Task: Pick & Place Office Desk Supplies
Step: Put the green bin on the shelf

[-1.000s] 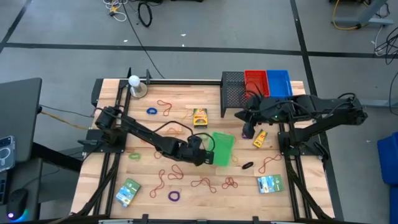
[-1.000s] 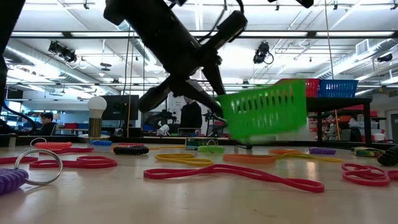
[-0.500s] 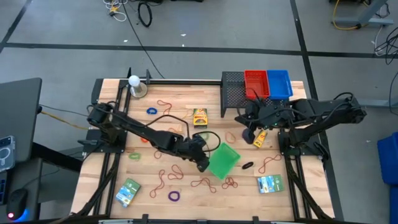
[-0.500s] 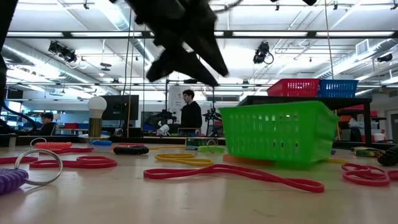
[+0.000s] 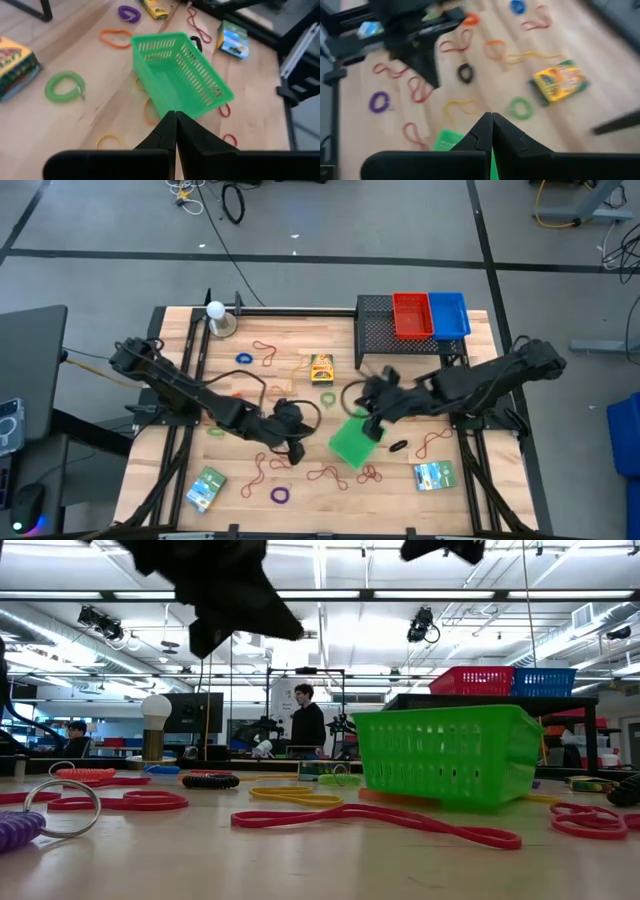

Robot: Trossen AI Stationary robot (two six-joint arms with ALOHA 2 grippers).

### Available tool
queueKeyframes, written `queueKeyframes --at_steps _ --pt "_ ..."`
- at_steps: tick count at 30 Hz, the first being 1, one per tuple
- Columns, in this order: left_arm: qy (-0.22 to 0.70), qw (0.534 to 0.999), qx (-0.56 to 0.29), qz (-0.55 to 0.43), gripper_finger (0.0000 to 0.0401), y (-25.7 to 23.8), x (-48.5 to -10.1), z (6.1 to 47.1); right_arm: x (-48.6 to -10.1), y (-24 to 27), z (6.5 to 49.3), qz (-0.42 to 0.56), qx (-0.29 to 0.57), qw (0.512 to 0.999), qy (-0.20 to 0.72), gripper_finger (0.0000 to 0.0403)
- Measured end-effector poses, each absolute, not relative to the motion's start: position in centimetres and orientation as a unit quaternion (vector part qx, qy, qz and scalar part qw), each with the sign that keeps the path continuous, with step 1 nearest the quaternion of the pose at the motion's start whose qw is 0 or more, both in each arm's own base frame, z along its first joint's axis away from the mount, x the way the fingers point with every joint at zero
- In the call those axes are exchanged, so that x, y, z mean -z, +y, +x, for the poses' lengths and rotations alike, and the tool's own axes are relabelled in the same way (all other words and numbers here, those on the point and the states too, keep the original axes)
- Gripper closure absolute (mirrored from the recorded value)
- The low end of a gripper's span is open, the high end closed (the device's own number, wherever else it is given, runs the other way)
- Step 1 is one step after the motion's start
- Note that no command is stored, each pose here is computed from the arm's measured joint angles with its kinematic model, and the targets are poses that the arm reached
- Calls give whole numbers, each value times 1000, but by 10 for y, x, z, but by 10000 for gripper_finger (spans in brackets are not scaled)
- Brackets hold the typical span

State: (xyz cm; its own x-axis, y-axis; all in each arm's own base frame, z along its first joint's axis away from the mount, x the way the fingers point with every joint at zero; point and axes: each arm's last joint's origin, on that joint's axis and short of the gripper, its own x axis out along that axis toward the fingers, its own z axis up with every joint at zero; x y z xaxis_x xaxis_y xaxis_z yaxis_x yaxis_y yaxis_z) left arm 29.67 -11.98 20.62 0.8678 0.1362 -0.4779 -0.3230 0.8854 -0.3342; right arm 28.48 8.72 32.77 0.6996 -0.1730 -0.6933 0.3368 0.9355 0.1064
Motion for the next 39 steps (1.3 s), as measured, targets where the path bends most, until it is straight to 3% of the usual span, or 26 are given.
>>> queueKeyframes --at_steps 6,15,25,31,39 --pt "117 961 -70 -242 394 -119 -196 270 -290 103 314 147 109 892 414 345" --pt "114 960 -70 -244 385 -113 -186 253 -246 136 329 208 116 852 467 259" --pt "99 982 -46 -151 395 -115 -182 246 -227 150 329 277 157 808 495 182" --pt "52 978 -43 -195 394 -107 -173 233 -227 151 326 279 169 804 498 158" --pt "59 974 -50 -213 388 -105 -168 230 -227 149 326 260 165 806 505 156"
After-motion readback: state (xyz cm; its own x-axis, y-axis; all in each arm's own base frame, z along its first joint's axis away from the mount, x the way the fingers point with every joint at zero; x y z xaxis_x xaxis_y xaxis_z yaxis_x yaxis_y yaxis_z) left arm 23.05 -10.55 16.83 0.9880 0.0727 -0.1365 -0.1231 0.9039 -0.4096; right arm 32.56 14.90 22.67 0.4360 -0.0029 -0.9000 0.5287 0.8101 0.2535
